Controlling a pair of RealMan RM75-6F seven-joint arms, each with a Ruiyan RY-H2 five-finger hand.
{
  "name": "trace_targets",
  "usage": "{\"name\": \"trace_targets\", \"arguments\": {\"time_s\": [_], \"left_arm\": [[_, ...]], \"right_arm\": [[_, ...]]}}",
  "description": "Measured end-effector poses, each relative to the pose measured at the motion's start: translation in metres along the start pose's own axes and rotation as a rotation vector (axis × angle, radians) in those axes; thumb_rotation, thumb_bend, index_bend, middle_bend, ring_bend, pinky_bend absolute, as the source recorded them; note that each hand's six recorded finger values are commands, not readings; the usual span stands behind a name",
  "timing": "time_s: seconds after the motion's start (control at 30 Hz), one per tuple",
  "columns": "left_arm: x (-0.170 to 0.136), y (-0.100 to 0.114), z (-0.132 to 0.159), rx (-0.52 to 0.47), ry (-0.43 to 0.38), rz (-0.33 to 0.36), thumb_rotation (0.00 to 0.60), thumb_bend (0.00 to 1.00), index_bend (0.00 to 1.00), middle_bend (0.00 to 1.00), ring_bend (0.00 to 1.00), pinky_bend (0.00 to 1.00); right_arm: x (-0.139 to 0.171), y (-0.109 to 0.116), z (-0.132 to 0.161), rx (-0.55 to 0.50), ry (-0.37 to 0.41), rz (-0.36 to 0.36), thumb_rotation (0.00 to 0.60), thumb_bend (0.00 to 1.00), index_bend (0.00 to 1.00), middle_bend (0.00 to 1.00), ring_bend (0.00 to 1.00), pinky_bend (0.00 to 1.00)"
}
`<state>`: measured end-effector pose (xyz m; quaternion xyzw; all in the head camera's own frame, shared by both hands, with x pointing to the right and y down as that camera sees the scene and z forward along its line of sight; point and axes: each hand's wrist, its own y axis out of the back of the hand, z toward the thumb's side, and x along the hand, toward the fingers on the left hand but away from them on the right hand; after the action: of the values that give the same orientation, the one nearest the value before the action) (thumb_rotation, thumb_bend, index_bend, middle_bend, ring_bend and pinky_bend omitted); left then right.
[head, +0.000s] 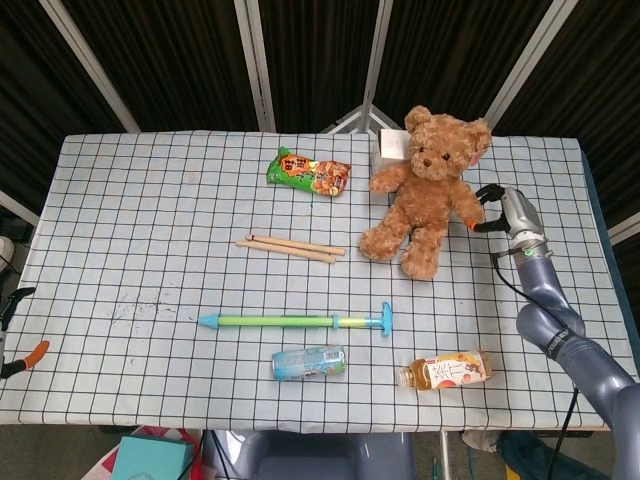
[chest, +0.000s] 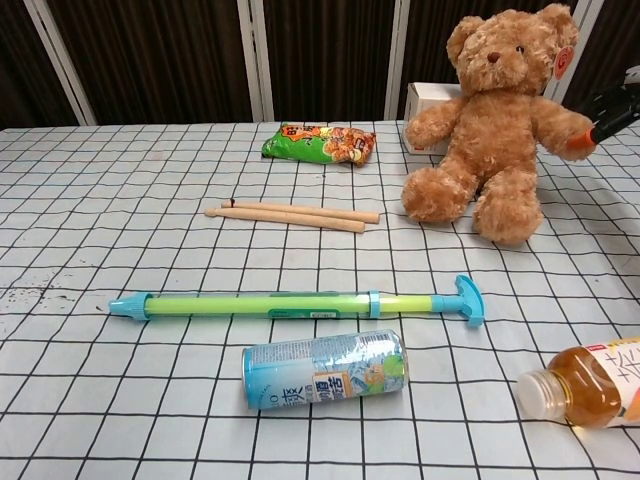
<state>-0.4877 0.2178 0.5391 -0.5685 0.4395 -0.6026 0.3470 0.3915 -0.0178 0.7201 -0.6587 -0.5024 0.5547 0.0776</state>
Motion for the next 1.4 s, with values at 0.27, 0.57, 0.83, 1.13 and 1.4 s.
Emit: {"name": "trace_targets", "arguments": {"time_s": [0.27, 0.57, 0.83, 1.13, 1.4], "left_arm": [[0.0, -0.001, 0.0, 0.001, -0.001, -0.004, 0.6, 0.31, 0.21, 0.0, 0.0, 0.12], [0.001, 0.0, -0.001, -0.001, 0.003, -0.003, 0.6, 0.31, 0.21, 0.0, 0.0, 0.12], [0.001, 0.0, -0.001, 0.0, 0.002, -0.006, 0.6, 0.31, 0.21, 0.0, 0.0, 0.12], [0.0, -0.001, -0.001, 0.004, 0.005, -0.008, 0.6, 0.31, 0.21, 0.0, 0.0, 0.12], [0.0, -0.001, -0.002, 0.008, 0.013, -0.007, 0.6, 0.31, 0.21, 0.0, 0.0, 0.12]], "right_arm": [[-0.001, -0.006, 0.01, 0.004, 0.011, 0.004, 0.6, 0.25, 0.51, 0.56, 0.38, 0.0], [-0.003, -0.003, 0.01, -0.026, -0.001, -0.069, 0.6, 0.33, 0.59, 0.59, 0.4, 0.0], [-0.003, -0.007, 0.004, -0.023, -0.024, -0.063, 0.6, 0.33, 0.59, 0.59, 0.41, 0.0], [-0.002, -0.015, 0.002, -0.008, -0.023, -0.051, 0.6, 0.33, 0.59, 0.59, 0.41, 0.0], [-0.004, -0.011, 0.009, -0.024, -0.004, -0.063, 0.6, 0.33, 0.59, 0.59, 0.41, 0.0]]}}
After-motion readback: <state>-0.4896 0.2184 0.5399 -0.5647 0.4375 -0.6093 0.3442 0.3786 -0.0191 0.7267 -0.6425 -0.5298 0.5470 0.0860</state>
